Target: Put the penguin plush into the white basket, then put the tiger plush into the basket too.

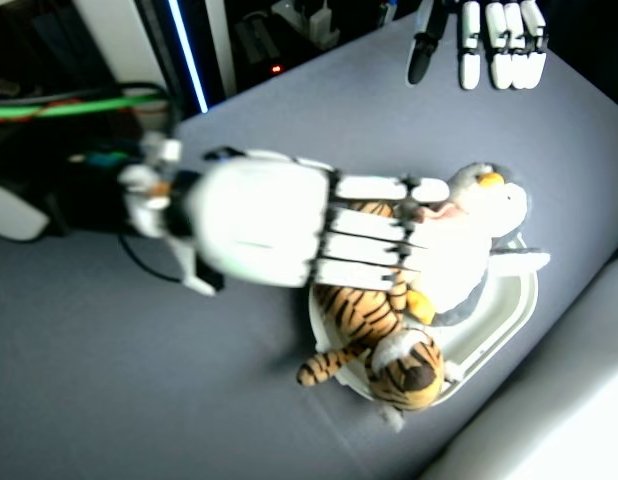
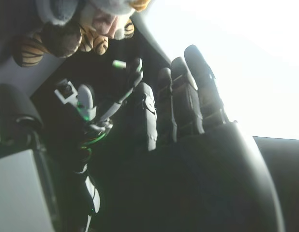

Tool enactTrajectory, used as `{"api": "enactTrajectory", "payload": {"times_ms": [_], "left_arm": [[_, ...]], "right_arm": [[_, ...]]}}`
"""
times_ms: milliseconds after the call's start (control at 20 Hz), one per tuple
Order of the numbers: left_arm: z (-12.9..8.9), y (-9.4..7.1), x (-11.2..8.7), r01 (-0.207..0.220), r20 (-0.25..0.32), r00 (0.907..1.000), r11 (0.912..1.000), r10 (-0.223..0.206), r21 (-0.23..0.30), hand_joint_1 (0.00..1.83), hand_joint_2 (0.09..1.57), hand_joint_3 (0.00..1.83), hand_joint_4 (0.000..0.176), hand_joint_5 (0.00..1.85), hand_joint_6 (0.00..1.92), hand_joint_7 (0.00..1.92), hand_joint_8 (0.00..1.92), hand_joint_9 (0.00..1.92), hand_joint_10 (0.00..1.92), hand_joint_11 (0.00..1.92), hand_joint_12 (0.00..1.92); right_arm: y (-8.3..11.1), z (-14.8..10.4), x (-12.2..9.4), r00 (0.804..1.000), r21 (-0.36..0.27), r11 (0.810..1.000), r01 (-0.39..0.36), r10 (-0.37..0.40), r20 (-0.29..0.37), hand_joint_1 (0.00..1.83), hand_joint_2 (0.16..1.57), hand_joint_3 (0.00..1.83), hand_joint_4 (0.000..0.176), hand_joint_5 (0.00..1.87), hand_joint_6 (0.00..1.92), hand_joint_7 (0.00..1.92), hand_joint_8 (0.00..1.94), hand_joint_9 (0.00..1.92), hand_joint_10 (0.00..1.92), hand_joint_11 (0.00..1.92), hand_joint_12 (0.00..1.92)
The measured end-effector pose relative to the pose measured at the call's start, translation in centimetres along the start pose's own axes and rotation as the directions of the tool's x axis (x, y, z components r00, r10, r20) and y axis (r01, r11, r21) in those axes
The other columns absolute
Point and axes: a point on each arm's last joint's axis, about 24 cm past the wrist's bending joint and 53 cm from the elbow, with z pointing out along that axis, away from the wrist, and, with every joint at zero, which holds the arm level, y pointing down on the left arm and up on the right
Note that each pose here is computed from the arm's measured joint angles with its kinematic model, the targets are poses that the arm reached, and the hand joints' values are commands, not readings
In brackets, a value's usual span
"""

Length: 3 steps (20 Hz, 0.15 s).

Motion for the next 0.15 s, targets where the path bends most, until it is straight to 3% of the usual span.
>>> {"api": "enactTrajectory", "payload": {"times_ms": [50, 100, 150], "left_arm": [[-0.4, 0.1, -0.4, 0.022, 0.017, 0.9996, 0.9998, -0.022, 0.004, 0.75, 1.04, 0.01, 0.136, 0.15, 0.00, 0.08, 0.00, 0.10, 0.00, 0.00, 0.42], [-0.9, 0.1, -0.5, 0.038, 0.029, 0.9989, 0.9993, -0.038, 0.005, 0.69, 1.04, 0.01, 0.168, 0.08, 0.00, 0.03, 0.00, 0.02, 0.00, 0.00, 0.19], [-1.4, 0.2, -0.6, 0.065, 0.043, 0.9970, 0.9979, -0.065, 0.004, 0.68, 1.04, 0.00, 0.171, 0.06, 0.00, 0.03, 0.00, 0.00, 0.00, 0.00, 0.11]], "right_arm": [[0.6, -1.4, -0.2, 0.999, -0.024, 0.999, -0.032, 0.033, 0.030, 0.51, 1.09, 0.00, 0.176, 0.06, 0.00, 0.11, 0.01, 0.11, 0.01, 0.02, 0.01], [1.1, -2.5, -0.4, 0.997, -0.046, 0.997, -0.057, 0.059, 0.055, 0.59, 1.13, 0.01, 0.168, 0.06, 0.00, 0.09, 0.00, 0.10, 0.00, 0.05, 0.02], [1.6, -3.7, -0.6, 0.994, -0.075, 0.994, -0.074, 0.080, 0.077, 0.63, 1.13, 0.01, 0.172, 0.07, 0.00, 0.10, 0.00, 0.11, 0.01, 0.06, 0.02]]}}
